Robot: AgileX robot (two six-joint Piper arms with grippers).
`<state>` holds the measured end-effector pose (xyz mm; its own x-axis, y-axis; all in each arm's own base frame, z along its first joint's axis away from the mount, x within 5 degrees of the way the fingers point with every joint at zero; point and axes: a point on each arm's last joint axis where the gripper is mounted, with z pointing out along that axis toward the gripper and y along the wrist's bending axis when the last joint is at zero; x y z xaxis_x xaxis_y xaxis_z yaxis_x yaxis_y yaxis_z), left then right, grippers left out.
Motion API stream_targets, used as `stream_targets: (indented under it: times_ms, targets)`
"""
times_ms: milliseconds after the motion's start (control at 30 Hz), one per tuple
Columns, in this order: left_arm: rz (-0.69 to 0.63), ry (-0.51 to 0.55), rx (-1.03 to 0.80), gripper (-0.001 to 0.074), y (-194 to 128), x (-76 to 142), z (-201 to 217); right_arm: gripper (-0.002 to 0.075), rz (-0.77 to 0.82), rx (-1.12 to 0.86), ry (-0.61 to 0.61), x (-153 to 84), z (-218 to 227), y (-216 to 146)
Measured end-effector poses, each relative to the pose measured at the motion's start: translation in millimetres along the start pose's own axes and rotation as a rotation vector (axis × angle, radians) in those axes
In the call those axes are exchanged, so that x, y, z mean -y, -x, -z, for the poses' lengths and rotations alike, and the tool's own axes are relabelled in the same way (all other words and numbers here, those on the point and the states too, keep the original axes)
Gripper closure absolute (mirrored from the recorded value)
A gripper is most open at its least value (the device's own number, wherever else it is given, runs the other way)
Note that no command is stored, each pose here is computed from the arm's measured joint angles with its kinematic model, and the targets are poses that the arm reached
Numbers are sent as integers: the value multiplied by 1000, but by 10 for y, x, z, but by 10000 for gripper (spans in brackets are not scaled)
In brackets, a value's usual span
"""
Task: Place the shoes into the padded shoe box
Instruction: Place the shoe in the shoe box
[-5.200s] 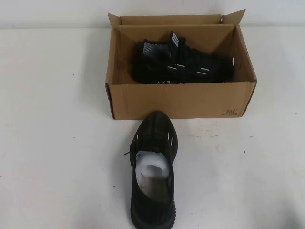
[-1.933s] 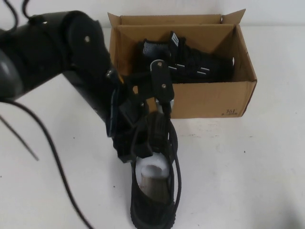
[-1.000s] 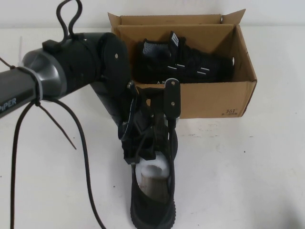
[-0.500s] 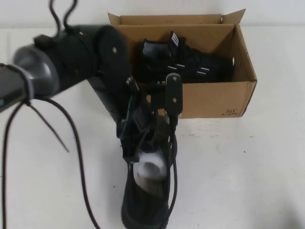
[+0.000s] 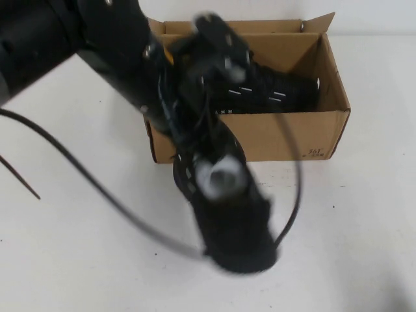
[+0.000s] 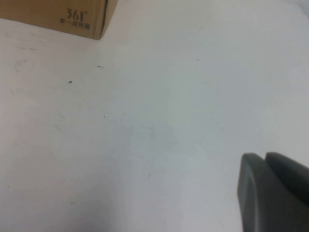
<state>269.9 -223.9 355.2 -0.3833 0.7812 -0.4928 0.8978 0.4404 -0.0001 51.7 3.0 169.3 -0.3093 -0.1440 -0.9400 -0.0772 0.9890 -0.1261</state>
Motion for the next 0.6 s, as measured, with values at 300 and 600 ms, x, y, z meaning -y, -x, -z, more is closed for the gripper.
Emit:
stream_targets:
  times_ms: [300,600]
  targets:
    - [596,95,282,722,341,-141,316,734,0,0,0,0,0,0]
    - [762,264,399,722,677,-511,216,734,0,0,0,0,0,0]
